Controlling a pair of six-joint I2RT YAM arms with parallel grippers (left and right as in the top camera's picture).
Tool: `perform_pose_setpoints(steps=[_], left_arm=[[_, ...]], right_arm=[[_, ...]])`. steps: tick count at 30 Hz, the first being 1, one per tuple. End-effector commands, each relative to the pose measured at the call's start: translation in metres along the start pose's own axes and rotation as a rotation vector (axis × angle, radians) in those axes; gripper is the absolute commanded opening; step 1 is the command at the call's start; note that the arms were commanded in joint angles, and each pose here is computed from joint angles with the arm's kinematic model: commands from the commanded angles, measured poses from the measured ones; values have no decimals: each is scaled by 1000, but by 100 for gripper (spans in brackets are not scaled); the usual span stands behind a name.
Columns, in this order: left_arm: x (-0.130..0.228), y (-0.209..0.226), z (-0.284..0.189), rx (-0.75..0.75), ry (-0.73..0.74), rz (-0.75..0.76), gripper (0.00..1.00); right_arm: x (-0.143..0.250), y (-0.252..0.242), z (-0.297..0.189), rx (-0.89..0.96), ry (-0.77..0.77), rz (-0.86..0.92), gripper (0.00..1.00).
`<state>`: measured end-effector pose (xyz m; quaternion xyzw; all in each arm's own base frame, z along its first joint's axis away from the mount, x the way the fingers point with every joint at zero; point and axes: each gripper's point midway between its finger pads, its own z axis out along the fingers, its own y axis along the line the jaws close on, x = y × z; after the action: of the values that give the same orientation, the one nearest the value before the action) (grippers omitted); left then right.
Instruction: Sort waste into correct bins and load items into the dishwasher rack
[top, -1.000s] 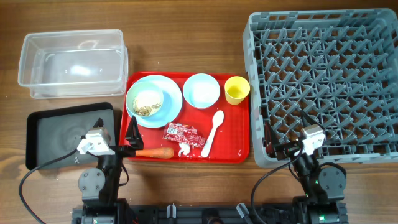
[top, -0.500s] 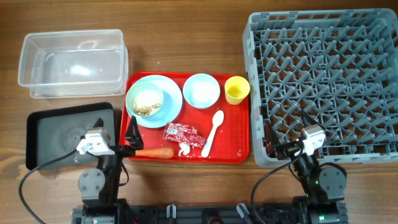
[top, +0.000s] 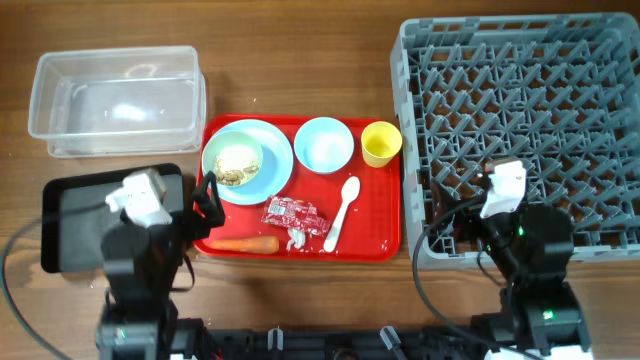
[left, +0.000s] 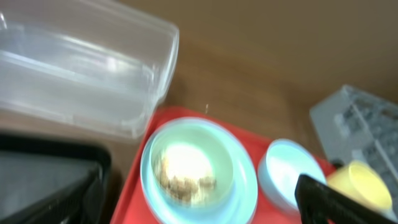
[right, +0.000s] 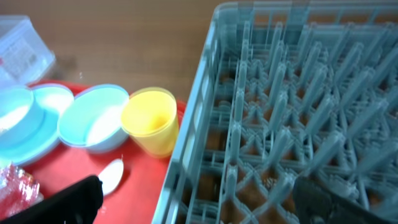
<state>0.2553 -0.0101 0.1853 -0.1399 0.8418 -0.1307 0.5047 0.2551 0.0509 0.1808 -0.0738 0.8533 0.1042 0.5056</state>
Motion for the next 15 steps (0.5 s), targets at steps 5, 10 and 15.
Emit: perform_pose_setpoints(steps=[5, 10, 15], left_arm=[[30, -29, 3, 2, 597, -125, 100], [46, -22, 8, -34, 684, -145, 100], [31, -32, 22, 8, 614, -159, 100]], right_arm=[[16, -1, -4, 9, 153, 23, 100], [4, 29, -5, -168, 106, 29, 100], [17, -21, -5, 142, 144, 219, 100]])
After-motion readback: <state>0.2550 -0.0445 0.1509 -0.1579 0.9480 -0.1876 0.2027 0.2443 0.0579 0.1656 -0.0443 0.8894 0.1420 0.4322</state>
